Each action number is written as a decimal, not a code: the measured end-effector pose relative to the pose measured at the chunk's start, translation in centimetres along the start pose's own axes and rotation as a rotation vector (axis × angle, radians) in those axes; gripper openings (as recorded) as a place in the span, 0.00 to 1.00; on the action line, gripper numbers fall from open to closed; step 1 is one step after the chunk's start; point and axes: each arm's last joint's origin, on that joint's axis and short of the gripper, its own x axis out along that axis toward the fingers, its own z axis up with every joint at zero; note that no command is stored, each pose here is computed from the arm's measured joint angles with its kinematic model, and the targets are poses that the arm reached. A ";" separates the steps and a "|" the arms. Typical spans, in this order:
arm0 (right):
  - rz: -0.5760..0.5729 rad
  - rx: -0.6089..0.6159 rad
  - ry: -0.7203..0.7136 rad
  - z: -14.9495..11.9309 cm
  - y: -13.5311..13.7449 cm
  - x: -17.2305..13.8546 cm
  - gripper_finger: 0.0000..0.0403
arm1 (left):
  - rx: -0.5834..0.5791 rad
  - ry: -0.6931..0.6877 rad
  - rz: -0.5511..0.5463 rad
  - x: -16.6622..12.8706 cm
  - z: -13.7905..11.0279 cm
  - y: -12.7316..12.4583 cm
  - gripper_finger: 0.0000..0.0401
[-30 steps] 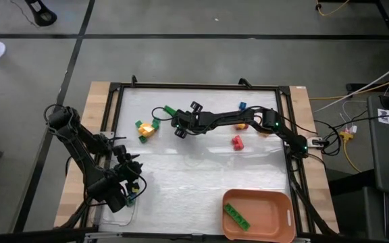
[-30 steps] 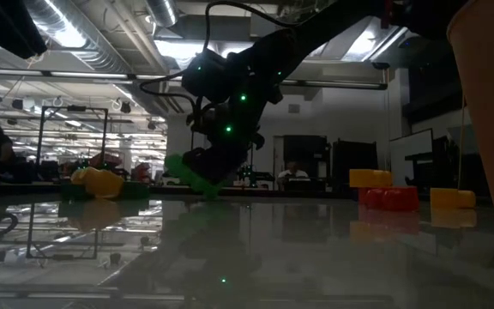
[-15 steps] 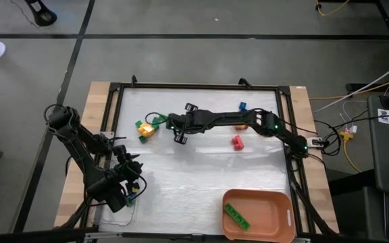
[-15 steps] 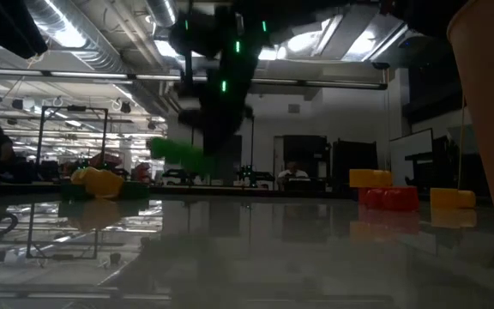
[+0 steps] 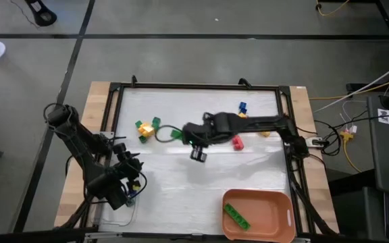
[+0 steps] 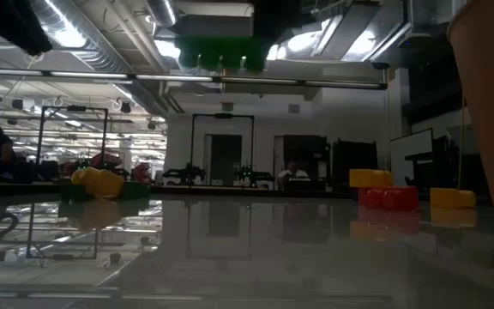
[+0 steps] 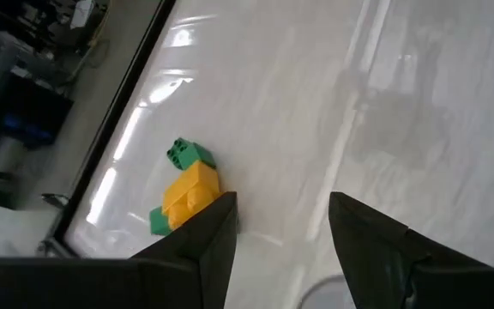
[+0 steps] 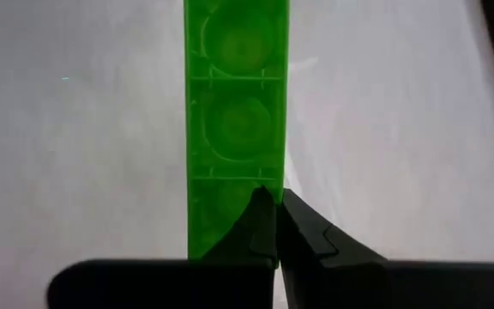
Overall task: Sort blocks by size
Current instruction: Put the big green game piece into the orange bin, then put the big red game piece into the orange bin
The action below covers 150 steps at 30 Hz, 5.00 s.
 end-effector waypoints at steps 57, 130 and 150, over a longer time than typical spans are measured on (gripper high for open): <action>-0.049 -0.128 0.283 -25.0 18.8 -5.3 0.34 | -0.246 -0.063 -0.606 16.2 13.6 11.8 0.42; -0.059 0.621 0.241 -17.6 -11.5 9.4 0.34 | -0.172 -0.040 -0.562 26.1 13.3 11.7 0.42; -0.027 0.629 0.210 -18.7 -11.3 11.1 0.34 | -0.172 -0.040 -0.562 26.1 13.3 11.7 0.42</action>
